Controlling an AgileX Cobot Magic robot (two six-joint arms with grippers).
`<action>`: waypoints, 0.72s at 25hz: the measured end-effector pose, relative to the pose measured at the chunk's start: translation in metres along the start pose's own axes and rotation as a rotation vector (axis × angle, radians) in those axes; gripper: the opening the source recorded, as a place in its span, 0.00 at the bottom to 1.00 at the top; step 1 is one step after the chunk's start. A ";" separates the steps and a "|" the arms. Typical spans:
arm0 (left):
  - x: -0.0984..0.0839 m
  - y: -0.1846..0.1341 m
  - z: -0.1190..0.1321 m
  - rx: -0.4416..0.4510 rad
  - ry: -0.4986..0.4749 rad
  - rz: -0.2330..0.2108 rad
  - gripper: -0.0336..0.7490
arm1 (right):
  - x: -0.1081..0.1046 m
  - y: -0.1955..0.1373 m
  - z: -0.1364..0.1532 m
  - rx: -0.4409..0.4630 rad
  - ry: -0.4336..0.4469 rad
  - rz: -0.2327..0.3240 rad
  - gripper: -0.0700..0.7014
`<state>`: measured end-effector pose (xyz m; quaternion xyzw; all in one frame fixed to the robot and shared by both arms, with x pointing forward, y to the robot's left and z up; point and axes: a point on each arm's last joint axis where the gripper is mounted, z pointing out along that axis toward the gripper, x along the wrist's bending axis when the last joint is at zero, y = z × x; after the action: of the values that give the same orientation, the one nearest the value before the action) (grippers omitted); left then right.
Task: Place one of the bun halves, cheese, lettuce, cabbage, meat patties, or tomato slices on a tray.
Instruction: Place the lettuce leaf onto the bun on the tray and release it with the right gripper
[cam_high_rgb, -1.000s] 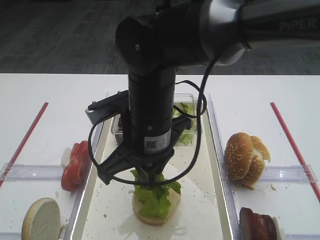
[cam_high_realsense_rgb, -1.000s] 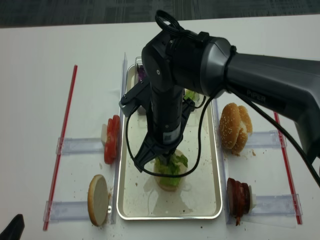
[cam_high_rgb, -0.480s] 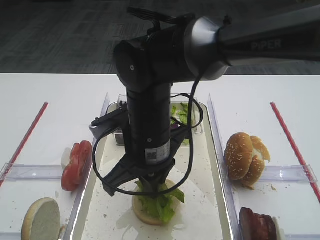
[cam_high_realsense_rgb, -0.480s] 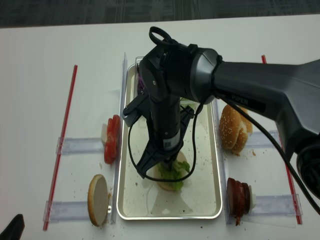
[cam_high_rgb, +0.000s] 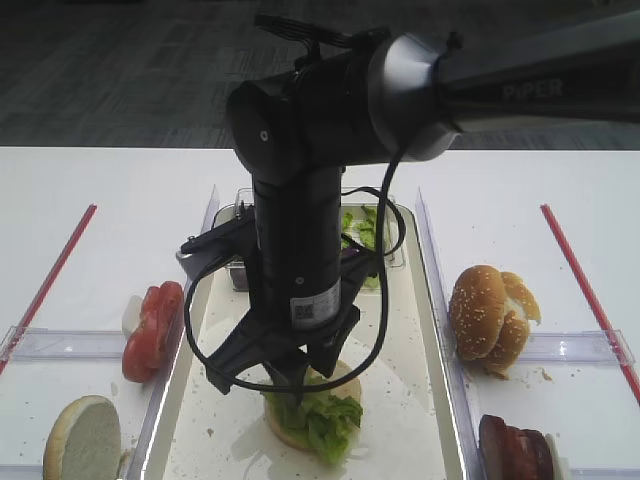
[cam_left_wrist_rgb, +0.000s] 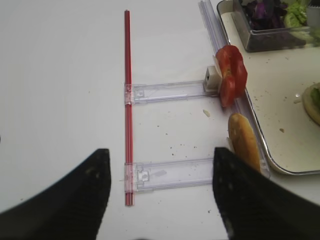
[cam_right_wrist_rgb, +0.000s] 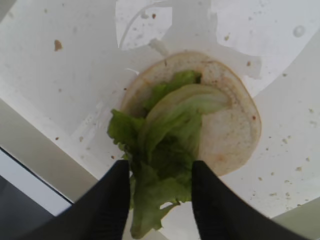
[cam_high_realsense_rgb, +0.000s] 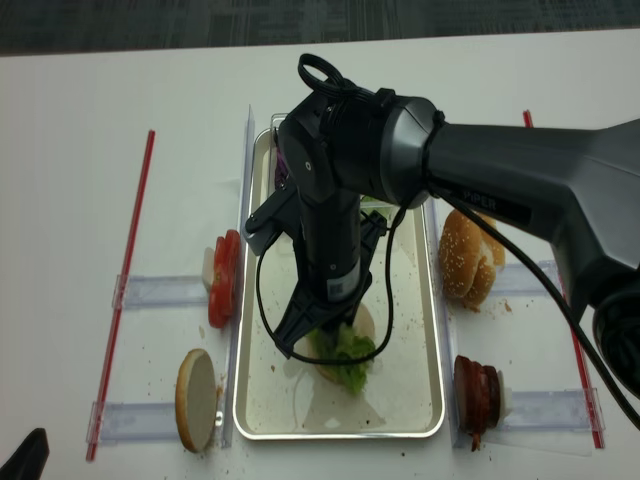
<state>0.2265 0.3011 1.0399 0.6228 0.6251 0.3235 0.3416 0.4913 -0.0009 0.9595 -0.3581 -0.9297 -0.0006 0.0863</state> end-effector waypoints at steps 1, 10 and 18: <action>0.000 0.000 0.000 0.000 0.000 0.000 0.57 | 0.000 0.000 0.000 -0.004 -0.003 -0.001 0.55; 0.000 0.000 0.000 0.000 0.000 0.000 0.57 | -0.004 0.002 0.000 -0.026 -0.043 -0.019 0.96; 0.000 0.000 0.000 0.000 0.000 0.000 0.57 | -0.004 0.002 0.000 -0.026 -0.048 -0.018 0.98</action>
<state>0.2265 0.3011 1.0399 0.6228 0.6251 0.3235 0.3416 0.4961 -0.0021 0.9587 -0.3505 -0.9347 -0.0049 0.0591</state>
